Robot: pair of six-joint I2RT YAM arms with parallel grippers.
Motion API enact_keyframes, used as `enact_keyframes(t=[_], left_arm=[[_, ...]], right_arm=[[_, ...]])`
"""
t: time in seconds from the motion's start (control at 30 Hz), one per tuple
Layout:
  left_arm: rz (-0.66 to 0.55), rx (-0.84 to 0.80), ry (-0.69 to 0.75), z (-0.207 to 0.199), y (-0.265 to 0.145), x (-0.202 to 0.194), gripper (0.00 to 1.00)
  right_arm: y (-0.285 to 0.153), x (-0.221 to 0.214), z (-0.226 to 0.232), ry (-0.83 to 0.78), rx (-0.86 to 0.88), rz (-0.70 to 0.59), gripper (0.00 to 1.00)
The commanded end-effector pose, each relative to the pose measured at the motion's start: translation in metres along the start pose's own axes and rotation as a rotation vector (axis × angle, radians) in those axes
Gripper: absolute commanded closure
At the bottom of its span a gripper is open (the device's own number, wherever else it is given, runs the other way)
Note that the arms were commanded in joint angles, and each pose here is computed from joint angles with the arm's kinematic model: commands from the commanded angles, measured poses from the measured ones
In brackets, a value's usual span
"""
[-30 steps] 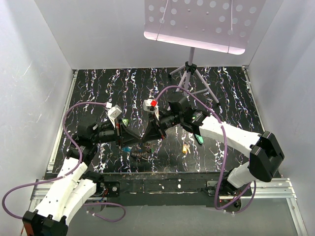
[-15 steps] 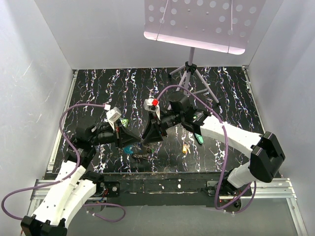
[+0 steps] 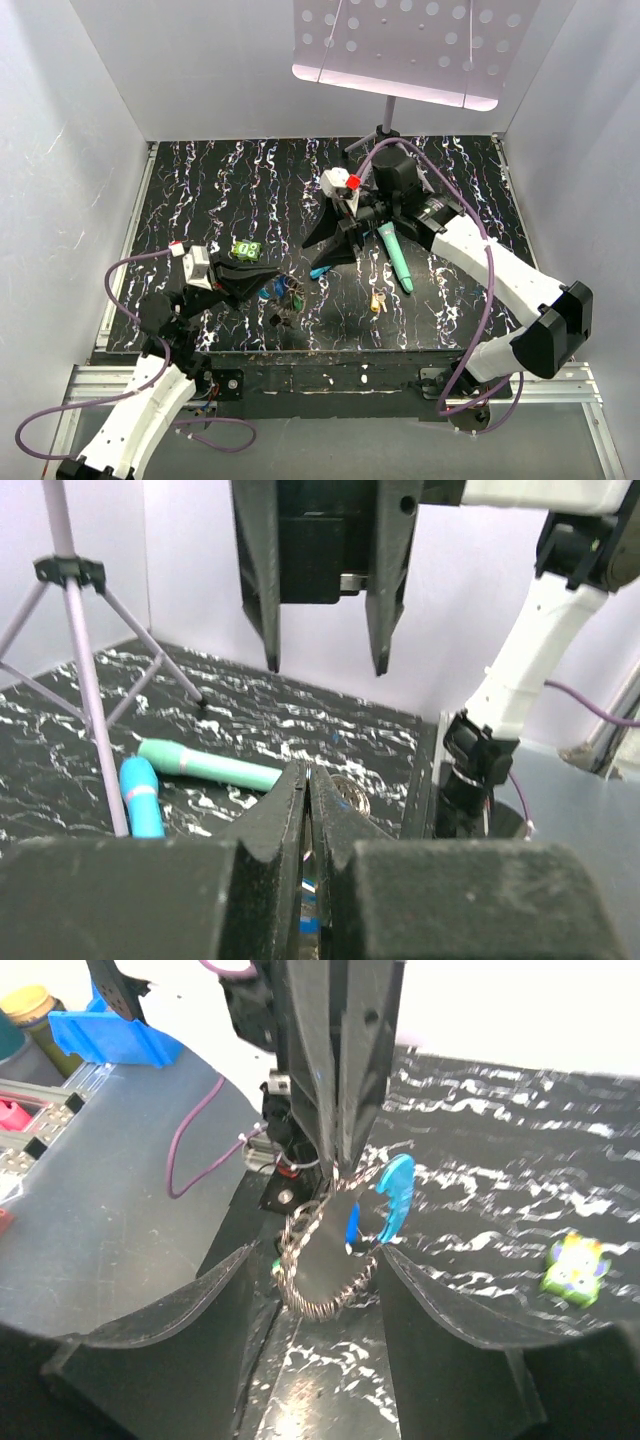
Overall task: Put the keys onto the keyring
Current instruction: Adjust the keyring.
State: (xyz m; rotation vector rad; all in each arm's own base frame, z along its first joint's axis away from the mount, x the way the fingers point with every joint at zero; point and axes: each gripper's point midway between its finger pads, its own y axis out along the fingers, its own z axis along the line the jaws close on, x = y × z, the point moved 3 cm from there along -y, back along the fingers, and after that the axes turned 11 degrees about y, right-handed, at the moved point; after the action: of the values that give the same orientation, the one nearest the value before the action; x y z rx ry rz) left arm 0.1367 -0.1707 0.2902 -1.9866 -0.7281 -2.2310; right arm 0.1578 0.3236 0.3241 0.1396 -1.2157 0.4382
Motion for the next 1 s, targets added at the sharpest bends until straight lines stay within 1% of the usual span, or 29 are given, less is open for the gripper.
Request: enact_keyframes(t=[0.0,0.13,0.3,0.4,0.5,0.63,0.8,0.9,0.97], left_arm=[[-0.315,0.013,0.04,-0.002,0.005,0.057,1.0],[-0.415,0.026,-0.02,0.001,0.004,0.068,1.0],[-0.459,0.045,-0.046,0.006,0.006,0.08,1.0],[-0.432,0.047,-0.052,0.008,0.009,0.078,1.0],[-0.39,0.058,-0.067,0.011,0.011,0.071,1.0],[-0.343,0.084,-0.08,0.015,0.012,0.064,1.0],[-0.303,0.092,-0.078,0.016,0.013,0.06,1.0],[-0.295,0.085,-0.084,0.016,0.015,0.06,1.0],[-0.292,0.081,-0.083,0.015,0.015,0.06,1.0]], right_arm=[[-0.001,0.035,0.01,-0.138,0.024,-0.015,0.41],[0.003,0.045,0.005,-0.159,0.002,-0.021,0.43],[0.007,0.052,-0.002,-0.134,-0.053,-0.04,0.46],[0.008,0.056,-0.008,-0.117,-0.088,-0.046,0.47],[0.007,0.061,-0.007,-0.115,-0.083,-0.052,0.48],[0.013,0.06,0.0,-0.1,-0.043,-0.05,0.49],[0.027,0.057,0.007,-0.063,0.0,-0.05,0.51],[0.034,0.056,0.004,-0.016,0.014,-0.053,0.55],[0.037,0.057,0.003,0.006,0.022,-0.052,0.6]])
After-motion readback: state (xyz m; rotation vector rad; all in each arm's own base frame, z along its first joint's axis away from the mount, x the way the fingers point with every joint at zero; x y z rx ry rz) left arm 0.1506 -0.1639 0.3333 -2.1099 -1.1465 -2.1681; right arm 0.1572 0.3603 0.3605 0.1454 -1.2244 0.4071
